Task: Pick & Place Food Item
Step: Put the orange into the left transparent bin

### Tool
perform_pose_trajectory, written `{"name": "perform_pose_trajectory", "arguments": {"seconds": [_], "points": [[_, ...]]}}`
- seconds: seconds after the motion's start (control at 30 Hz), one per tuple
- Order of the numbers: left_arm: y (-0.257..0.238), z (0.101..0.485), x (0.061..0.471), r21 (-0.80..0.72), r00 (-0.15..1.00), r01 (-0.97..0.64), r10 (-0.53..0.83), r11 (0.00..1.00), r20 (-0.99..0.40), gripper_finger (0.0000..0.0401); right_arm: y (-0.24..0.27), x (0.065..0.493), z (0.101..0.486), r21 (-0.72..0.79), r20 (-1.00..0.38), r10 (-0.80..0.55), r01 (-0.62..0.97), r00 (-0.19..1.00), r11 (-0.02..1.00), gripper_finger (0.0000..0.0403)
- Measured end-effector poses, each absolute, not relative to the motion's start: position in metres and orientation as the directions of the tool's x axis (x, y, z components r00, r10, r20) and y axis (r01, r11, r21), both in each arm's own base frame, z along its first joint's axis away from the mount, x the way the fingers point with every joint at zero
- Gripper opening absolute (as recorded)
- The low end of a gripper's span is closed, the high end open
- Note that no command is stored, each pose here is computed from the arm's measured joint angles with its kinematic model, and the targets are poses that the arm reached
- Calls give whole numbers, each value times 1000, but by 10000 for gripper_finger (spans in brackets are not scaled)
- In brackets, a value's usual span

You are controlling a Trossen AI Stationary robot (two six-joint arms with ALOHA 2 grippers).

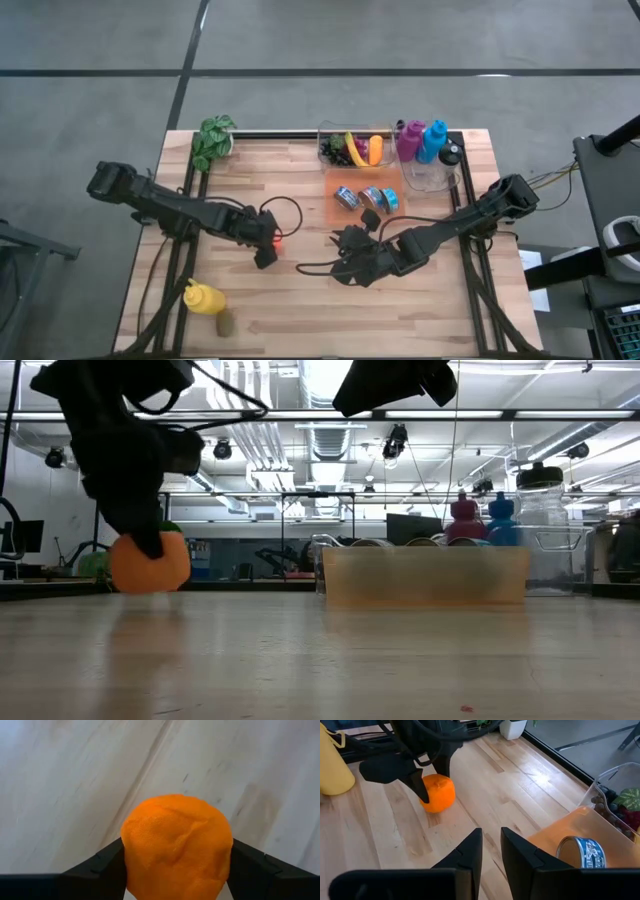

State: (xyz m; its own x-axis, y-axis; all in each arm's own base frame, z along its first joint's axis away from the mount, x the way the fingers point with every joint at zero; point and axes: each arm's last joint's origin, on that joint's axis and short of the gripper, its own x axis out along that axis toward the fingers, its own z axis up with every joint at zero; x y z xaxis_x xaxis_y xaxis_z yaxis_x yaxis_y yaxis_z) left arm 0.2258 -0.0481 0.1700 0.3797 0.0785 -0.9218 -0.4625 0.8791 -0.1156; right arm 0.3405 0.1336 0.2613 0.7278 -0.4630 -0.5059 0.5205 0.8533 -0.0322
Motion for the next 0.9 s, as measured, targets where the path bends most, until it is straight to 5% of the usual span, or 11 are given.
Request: {"name": "perform_pose_trajectory", "arguments": {"seconds": [0.9], "points": [[-57,241,260,-212,582,-316,12,925,-813,257,132,341,261,-40,-506,-466,520,726,854,85]]}}
